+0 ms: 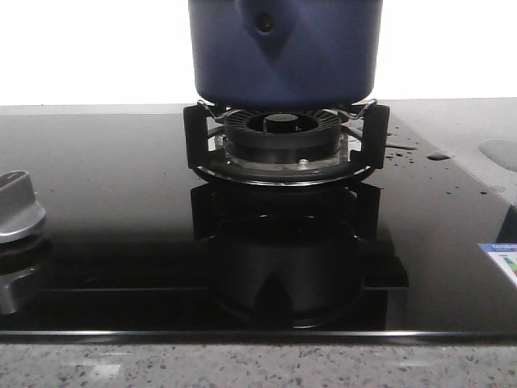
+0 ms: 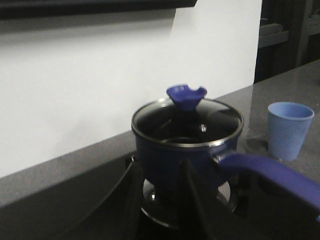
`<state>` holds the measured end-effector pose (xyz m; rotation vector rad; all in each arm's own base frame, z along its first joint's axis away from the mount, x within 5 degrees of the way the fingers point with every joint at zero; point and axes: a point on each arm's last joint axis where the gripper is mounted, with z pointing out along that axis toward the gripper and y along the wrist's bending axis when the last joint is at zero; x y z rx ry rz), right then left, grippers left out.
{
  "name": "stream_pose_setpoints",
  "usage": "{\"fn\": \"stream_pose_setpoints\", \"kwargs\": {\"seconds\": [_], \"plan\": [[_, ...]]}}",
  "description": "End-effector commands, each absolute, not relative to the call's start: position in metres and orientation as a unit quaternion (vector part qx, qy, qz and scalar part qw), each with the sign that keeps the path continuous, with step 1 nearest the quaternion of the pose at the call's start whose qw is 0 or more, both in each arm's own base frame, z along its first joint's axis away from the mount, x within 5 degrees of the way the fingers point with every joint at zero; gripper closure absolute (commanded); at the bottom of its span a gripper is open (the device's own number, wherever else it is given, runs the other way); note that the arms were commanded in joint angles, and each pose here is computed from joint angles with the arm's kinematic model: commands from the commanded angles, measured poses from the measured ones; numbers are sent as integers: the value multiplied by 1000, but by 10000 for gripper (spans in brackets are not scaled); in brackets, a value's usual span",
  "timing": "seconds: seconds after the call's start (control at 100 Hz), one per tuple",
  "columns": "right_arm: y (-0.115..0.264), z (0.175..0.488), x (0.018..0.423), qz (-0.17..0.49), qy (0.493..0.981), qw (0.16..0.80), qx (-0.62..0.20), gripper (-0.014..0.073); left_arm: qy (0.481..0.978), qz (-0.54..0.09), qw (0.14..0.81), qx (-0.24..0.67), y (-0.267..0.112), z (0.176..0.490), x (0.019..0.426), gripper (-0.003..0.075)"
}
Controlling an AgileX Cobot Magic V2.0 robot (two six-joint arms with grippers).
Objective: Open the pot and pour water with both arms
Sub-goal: 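Lower the glass lid onto the saucepan with the left gripper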
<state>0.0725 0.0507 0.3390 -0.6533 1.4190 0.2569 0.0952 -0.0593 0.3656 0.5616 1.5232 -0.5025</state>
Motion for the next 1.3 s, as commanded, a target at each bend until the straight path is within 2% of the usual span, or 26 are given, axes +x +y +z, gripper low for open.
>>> {"fn": "stream_pose_setpoints", "kwargs": {"seconds": [0.0, 0.13, 0.24, 0.4, 0.84, 1.1, 1.17, 1.29], "plan": [[54, 342, 70, 121, 634, 695, -317, 659, 669, -229, 675, 211, -55, 350, 82, 635], [56, 341, 68, 132, 633, 688, -329, 659, 665, -229, 679, 210, -53, 323, 63, 695], [56, 341, 68, 132, 633, 688, -329, 659, 649, -226, 695, 214, -52, 317, 50, 741], [56, 341, 68, 132, 633, 688, -329, 659, 631, -222, 711, 218, -51, 319, 40, 740], [56, 341, 68, 132, 633, 688, -329, 659, 630, -217, 717, 205, -49, 321, 42, 740], [56, 341, 68, 131, 633, 689, -327, 659, 641, -120, 752, 99, -25, 312, 57, 740], [56, 341, 68, 131, 633, 689, -327, 659, 656, -75, 741, 118, -23, 302, 60, 740], [56, 341, 68, 129, 633, 690, -326, 659, 705, -41, 701, 102, -16, 275, 67, 740]]}}
